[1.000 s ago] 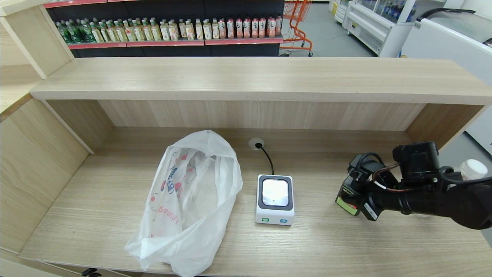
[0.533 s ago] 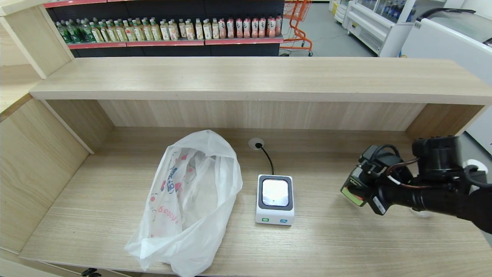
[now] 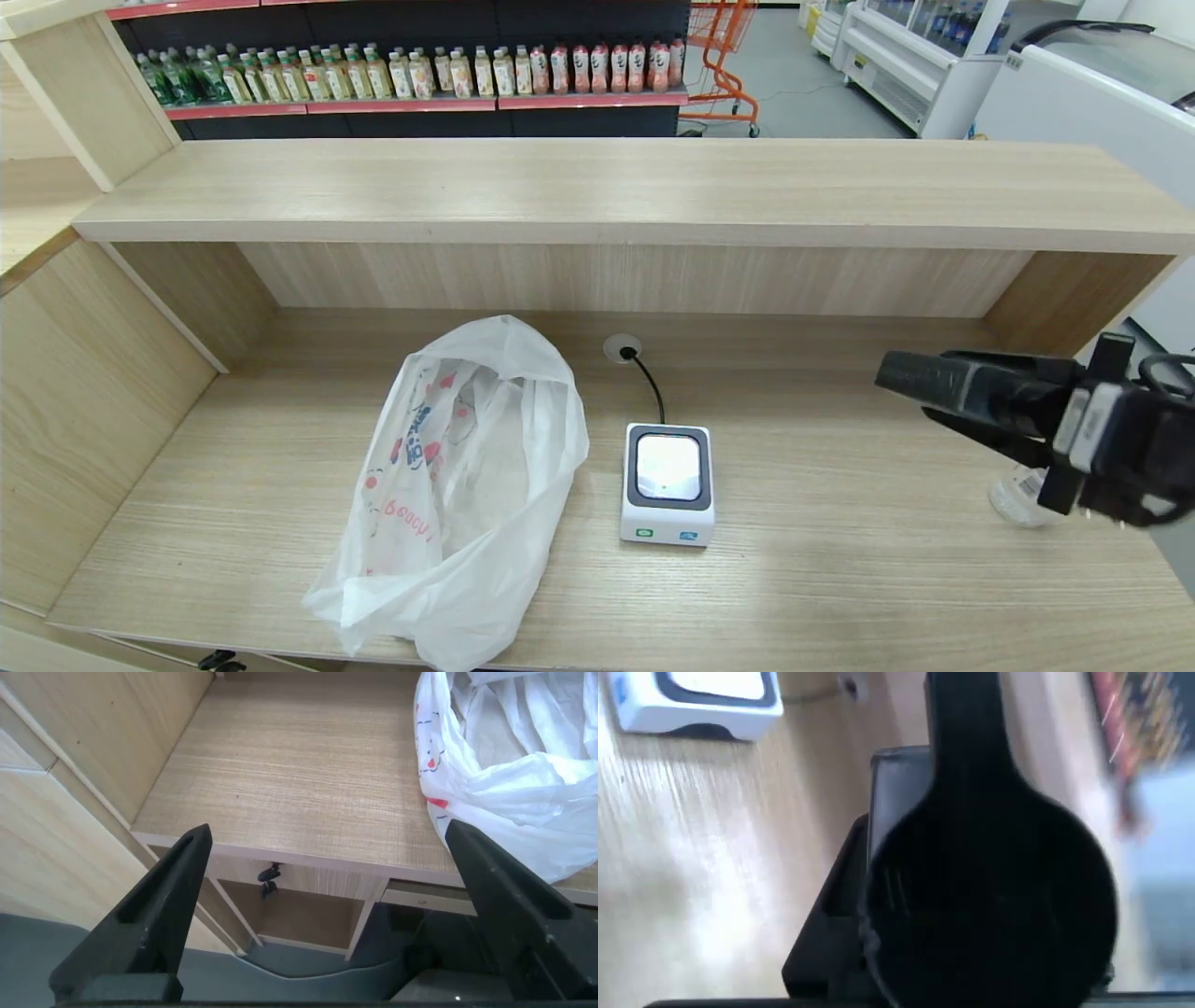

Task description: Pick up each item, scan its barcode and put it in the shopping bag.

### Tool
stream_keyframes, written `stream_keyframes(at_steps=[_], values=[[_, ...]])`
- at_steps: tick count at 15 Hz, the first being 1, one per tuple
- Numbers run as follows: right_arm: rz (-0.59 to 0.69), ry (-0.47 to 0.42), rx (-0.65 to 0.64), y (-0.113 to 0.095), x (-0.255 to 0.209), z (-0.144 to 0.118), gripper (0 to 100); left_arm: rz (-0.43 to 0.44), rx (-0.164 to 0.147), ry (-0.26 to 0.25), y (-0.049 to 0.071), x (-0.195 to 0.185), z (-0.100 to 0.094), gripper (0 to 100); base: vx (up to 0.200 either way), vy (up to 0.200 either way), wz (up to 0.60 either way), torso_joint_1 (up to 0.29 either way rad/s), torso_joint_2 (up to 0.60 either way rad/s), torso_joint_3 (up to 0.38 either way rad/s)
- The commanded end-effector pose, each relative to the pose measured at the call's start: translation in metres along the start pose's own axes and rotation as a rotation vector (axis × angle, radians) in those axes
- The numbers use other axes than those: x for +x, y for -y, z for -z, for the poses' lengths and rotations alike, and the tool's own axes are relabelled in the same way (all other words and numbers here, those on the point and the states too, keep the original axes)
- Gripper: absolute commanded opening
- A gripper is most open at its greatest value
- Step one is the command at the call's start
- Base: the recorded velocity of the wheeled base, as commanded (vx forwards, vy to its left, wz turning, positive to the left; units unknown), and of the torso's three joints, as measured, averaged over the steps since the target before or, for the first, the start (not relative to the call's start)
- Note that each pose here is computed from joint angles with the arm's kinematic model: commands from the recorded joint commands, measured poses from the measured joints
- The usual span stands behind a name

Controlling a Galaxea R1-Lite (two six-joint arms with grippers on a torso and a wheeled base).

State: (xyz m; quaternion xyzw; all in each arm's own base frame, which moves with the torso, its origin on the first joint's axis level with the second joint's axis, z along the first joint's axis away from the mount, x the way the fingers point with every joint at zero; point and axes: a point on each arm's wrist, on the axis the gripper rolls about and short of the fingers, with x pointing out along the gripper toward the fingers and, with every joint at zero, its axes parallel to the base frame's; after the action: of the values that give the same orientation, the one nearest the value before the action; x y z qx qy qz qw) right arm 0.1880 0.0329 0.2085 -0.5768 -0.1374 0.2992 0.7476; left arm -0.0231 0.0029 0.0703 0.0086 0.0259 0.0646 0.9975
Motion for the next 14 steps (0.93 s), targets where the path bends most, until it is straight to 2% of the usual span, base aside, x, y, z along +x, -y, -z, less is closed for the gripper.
stream_keyframes(at_steps=[1,2,3,4,6,8,10,12,14], values=[[-0.028,0.285,-0.46,-0.008,0.006,0.003,0,-0.001,0.0,0.0,0.0,0.0,0.0,100,0.0,0.0,0.0,0.0,0.0,0.0],[-0.019,0.37,-0.642,-0.014,0.009,0.0,0,-0.001,0.0,0.0,0.0,0.0,0.0,100,0.0,0.0,0.0,0.0,0.0,0.0],[-0.005,0.408,-0.771,-0.016,0.009,-0.004,0,-0.001,0.0,0.0,0.0,0.0,0.0,100,0.0,0.0,0.0,0.0,0.0,0.0],[-0.037,0.531,-0.905,-0.032,0.016,-0.017,0,-0.001,0.0,0.0,0.0,0.0,0.0,100,0.0,0.0,0.0,0.0,0.0,0.0],[-0.097,0.7,-1.027,-0.056,0.028,-0.027,0,-0.001,0.0,0.0,0.0,0.0,0.0,100,0.0,0.0,0.0,0.0,0.0,0.0],[-0.06,0.8,-1.151,-0.067,0.036,-0.035,0,-0.001,0.0,0.0,0.0,0.0,0.0,100,0.0,0.0,0.0,0.0,0.0,0.0],[-0.032,0.84,-1.197,-0.07,0.047,-0.038,0,-0.001,0.0,0.0,0.0,0.0,0.0,100,0.0,0.0,0.0,0.0,0.0,0.0],[0.071,0.932,-1.227,-0.068,0.06,-0.054,0,-0.001,0.0,0.0,0.0,0.0,0.0,100,0.0,0.0,0.0,0.0,0.0,0.0],[0.104,0.973,-1.227,-0.07,0.068,-0.062,0,-0.001,0.0,0.0,0.0,0.0,0.0,100,0.0,0.0,0.0,0.0,0.0,0.0]])
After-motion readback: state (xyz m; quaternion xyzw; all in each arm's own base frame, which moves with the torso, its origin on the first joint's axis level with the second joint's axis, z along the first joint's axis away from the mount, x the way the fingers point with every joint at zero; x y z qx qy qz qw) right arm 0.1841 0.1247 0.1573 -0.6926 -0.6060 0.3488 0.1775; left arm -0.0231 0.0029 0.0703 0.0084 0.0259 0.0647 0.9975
